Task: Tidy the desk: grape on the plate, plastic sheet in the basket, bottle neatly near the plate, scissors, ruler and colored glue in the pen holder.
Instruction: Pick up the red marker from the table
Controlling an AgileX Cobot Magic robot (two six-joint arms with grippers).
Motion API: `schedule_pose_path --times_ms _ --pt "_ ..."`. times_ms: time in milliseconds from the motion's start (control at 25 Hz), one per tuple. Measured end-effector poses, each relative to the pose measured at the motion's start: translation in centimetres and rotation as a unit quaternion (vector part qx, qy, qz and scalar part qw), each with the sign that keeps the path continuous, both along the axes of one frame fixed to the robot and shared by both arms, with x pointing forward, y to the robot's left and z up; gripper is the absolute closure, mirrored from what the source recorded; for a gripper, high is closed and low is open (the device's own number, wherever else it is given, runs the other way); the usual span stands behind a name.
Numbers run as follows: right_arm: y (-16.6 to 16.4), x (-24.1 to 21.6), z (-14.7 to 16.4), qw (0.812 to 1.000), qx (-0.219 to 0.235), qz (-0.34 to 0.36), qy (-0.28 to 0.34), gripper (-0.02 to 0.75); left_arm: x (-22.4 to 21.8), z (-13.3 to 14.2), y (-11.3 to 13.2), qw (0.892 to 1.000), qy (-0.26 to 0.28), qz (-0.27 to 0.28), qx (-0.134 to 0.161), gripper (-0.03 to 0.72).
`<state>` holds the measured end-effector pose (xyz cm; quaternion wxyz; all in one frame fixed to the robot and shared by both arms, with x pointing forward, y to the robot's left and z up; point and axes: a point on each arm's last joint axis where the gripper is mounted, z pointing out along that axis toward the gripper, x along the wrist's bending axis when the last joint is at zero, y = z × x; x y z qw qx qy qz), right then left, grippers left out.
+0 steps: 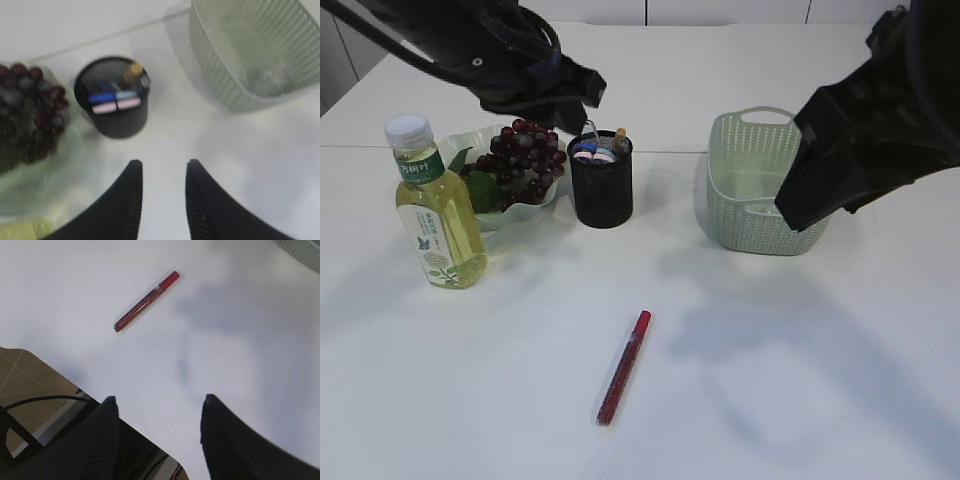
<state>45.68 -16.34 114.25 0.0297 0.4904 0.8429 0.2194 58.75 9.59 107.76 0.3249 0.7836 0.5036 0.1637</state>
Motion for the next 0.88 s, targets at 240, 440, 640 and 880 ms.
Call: schedule_pose_path --times_ms 240,440,640,880 --pt "0.0 0.0 0.0 1.0 0.005 -0.009 0.005 0.321 -4.3 -2.0 -2.4 0.985 0.148 -0.05 0.072 0.454" --pt "0.0 0.0 0.0 1.0 0.005 -0.011 0.005 0.321 -5.3 -4.2 -4.6 0.976 0.186 -0.067 0.092 0.449" --pt "-1.9 1.0 -0.2 0.997 -0.052 -0.049 -0.023 0.321 -5.1 -6.9 -5.0 0.963 0.233 -0.058 0.12 0.449" --pt "-7.1 3.0 -0.2 0.983 -0.096 -0.151 -0.036 0.321 -5.7 -8.3 -6.2 0.957 0.254 -0.068 0.127 0.449"
